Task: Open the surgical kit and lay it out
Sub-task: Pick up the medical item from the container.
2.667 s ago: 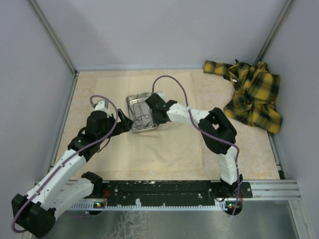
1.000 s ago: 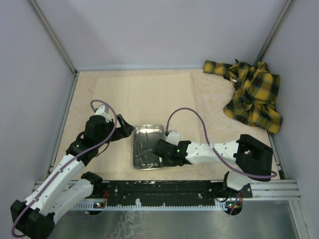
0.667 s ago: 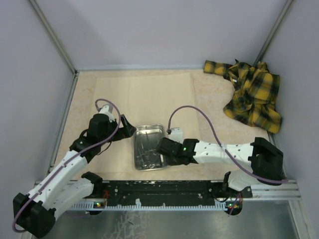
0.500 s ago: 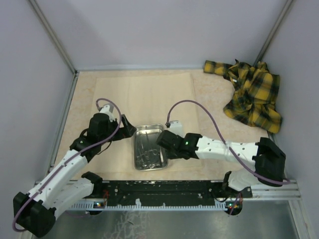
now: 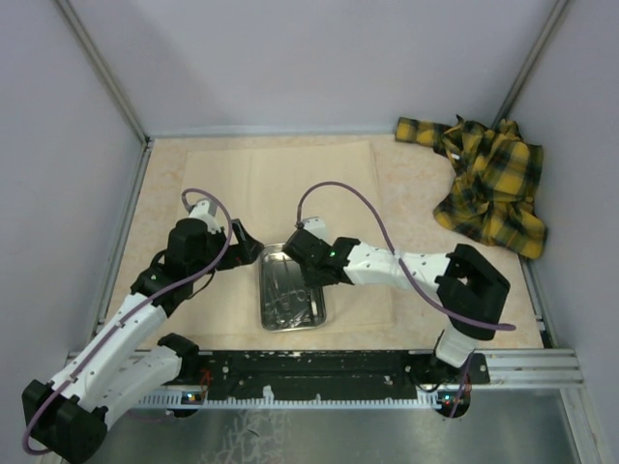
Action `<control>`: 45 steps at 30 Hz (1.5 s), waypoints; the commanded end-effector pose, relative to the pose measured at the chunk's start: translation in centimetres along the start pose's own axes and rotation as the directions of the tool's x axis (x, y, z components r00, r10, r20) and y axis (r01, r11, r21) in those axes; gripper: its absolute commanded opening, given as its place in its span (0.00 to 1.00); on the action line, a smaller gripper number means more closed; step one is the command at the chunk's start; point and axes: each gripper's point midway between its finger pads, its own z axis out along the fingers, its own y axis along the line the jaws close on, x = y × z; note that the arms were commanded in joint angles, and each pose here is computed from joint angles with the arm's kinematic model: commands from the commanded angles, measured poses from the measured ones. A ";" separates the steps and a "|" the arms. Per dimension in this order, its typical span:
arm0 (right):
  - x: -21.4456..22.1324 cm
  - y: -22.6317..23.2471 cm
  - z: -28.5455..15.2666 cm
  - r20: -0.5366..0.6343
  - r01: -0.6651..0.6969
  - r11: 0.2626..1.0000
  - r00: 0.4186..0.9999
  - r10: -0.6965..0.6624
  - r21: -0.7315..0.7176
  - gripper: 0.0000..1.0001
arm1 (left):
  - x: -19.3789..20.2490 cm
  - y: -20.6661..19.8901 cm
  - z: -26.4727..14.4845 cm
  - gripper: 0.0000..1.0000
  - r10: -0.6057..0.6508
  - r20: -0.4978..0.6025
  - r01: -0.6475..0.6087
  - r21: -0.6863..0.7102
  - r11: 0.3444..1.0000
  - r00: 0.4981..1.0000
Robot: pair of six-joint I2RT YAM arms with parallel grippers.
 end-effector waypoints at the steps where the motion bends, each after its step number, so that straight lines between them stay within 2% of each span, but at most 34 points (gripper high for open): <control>1: -2.0 1.7 0.8 0.028 0.024 0.999 0.999 -0.023 -0.027 0.26 | -1.3 -1.1 -0.3 0.99 -0.004 0.041 0.003 0.041 0.999 0.999; 21: -1.0 0.1 4.5 -0.015 0.044 0.992 0.999 -0.043 0.120 0.21 | -0.6 -0.8 -0.5 0.99 -0.022 0.039 0.021 0.042 0.999 0.999; 28: -1.1 0.0 4.9 -0.015 0.038 0.993 0.999 -0.036 0.114 0.09 | -0.4 -0.8 -0.3 0.99 -0.026 0.033 0.024 0.045 0.999 0.999; 32: -1.5 0.2 4.4 -0.001 0.038 0.994 0.999 -0.038 0.102 0.00 | -0.1 -0.8 -0.1 0.99 -0.025 0.024 0.024 0.045 0.999 0.999; 45: -5.1 2.0 -0.6 0.107 -0.003 0.999 0.994 0.007 -0.037 0.00 | -0.3 -1.5 -0.7 0.99 -0.015 0.010 0.014 0.072 0.997 1.000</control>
